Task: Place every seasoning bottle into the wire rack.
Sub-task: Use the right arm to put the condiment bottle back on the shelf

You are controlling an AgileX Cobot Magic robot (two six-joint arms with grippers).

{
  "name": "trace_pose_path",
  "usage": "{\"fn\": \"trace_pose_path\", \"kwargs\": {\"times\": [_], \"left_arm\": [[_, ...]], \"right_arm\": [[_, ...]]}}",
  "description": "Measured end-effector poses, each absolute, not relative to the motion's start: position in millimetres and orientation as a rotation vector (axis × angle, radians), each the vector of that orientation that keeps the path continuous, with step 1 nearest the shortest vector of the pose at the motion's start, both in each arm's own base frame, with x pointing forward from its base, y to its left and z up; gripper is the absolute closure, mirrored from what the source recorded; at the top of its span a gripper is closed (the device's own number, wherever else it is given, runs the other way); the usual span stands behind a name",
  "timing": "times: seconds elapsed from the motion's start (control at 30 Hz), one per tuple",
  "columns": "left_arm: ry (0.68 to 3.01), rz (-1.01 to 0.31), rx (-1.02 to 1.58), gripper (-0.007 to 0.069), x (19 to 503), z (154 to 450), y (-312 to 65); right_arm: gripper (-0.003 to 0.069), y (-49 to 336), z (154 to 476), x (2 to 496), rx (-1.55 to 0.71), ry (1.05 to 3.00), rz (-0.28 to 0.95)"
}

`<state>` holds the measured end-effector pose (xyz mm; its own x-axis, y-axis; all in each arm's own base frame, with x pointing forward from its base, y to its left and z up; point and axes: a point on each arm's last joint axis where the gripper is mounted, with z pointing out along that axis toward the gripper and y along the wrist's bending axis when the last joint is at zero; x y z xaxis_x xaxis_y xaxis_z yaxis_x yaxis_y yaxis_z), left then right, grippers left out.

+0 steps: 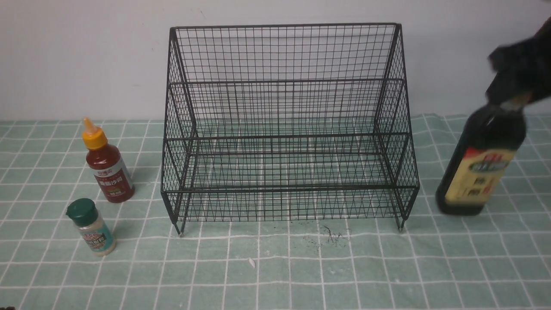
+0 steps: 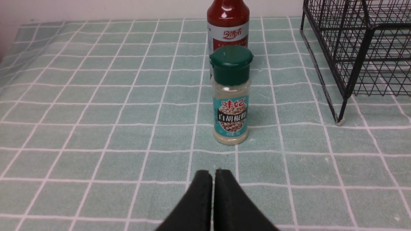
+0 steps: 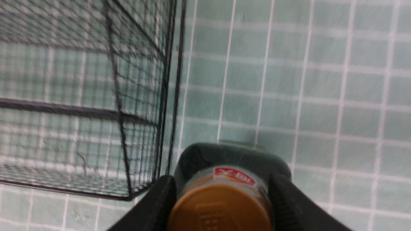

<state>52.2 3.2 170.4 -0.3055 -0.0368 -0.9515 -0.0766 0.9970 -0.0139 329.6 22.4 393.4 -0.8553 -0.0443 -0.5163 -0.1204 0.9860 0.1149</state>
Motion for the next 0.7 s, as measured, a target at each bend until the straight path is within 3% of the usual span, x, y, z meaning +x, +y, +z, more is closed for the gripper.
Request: {"fn": "trace_pose_path", "kwargs": {"times": [0.13,0.33,0.5,0.7], "left_arm": [[1.882,0.039,-0.082,0.0631,52.2,170.4,3.2],[1.882,0.039,-0.082,0.0631,52.2,170.4,3.2],[1.882,0.039,-0.082,0.0631,52.2,170.4,3.2],[1.882,0.039,-0.082,0.0631,52.2,170.4,3.2]], "right_arm": [[0.0324,21.7,459.5,290.0,-0.132,2.379,0.182],[0.0324,31.6,507.2,257.5,-0.183,2.207,0.316],[0.0324,47.0,507.5,258.4,-0.237,2.202,0.463],[0.0324,80.1,494.9,266.1,-0.369,2.252,0.496]]}}
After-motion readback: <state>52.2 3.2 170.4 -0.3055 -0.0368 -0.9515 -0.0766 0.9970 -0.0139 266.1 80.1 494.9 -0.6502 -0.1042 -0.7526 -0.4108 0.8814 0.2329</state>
